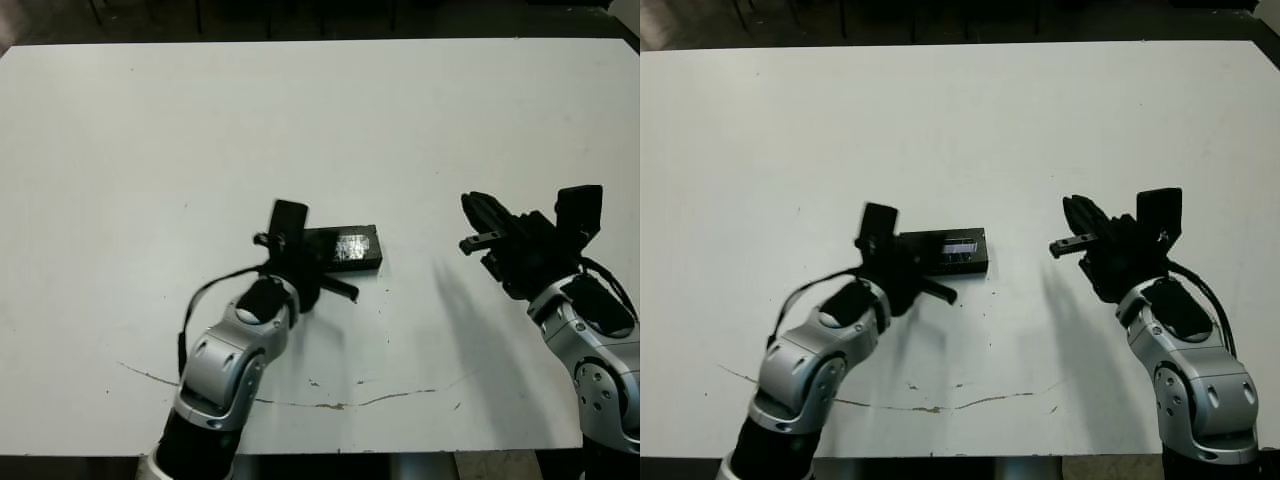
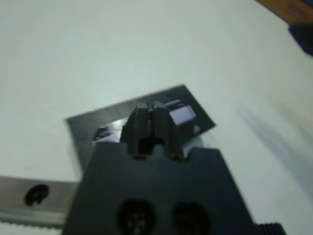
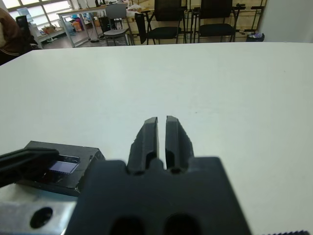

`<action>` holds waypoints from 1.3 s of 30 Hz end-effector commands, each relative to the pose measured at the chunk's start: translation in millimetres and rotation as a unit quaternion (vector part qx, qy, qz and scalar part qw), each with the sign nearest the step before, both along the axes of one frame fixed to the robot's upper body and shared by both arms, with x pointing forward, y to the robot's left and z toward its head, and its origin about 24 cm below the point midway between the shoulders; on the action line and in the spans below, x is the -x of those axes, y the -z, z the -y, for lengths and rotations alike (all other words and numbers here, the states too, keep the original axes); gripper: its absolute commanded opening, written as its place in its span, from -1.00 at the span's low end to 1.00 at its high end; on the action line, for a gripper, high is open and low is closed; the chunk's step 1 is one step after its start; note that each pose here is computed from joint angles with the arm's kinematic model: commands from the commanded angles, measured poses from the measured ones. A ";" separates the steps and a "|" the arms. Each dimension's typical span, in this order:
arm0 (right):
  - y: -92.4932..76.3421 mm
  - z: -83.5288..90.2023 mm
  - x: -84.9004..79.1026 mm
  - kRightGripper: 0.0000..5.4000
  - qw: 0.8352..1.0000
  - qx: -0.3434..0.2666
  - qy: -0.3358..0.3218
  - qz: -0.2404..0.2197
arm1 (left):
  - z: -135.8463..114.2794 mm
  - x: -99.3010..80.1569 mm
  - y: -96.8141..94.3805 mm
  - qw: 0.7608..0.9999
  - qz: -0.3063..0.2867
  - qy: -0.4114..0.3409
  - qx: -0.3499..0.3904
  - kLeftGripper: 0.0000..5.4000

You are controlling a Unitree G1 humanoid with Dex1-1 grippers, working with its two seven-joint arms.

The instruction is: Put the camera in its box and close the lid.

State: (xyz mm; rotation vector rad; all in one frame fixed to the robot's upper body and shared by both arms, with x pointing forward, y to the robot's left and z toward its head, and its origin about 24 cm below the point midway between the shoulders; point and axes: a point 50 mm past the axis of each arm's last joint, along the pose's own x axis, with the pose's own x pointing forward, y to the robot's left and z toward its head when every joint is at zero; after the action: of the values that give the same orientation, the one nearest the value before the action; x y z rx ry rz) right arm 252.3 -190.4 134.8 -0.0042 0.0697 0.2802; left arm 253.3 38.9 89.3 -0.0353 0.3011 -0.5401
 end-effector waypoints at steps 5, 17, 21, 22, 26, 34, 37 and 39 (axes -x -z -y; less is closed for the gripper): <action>6.3 2.2 3.1 -1.00 1.000 0.004 0.005 -0.020 | -10.3 17.3 46.6 0.993 -0.088 0.023 -0.074 -1.00; 5.7 0.4 4.2 -1.00 1.000 0.001 0.007 -0.015 | -25.1 20.8 30.5 0.997 -0.048 0.017 -0.050 -1.00; 3.0 -0.9 3.7 -1.00 1.000 -0.011 0.008 -0.001 | -42.7 22.7 -0.6 0.998 0.066 0.001 -0.007 -1.00; 2.4 -1.7 3.1 -1.00 1.000 -0.017 0.009 0.002 | -48.6 22.4 -6.9 0.996 0.093 -0.010 -0.001 -1.00; -0.3 -7.1 -0.8 -1.00 0.999 -0.020 0.019 0.018 | -72.9 18.1 -23.3 0.983 0.175 -0.065 -0.004 -1.00; 5.7 -20.6 -10.0 -1.00 0.997 -0.004 0.046 0.054 | -117.6 -0.3 -30.1 0.951 0.274 -0.142 -0.028 -1.00; 7.6 -20.9 -15.9 -1.00 0.996 -0.008 0.051 0.068 | -130.7 -9.1 -32.7 0.939 0.298 -0.168 -0.030 -1.00; 7.1 -20.4 -19.9 -1.00 0.995 -0.007 0.060 0.078 | -138.5 -14.4 -34.4 0.932 0.308 -0.188 -0.031 -1.00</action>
State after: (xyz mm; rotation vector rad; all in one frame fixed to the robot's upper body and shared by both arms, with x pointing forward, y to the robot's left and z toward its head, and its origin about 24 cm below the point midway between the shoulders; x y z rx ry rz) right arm 269.7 -168.0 132.3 -0.0063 -0.0973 0.1837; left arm 264.7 169.3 128.0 0.1205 -0.3196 -0.1718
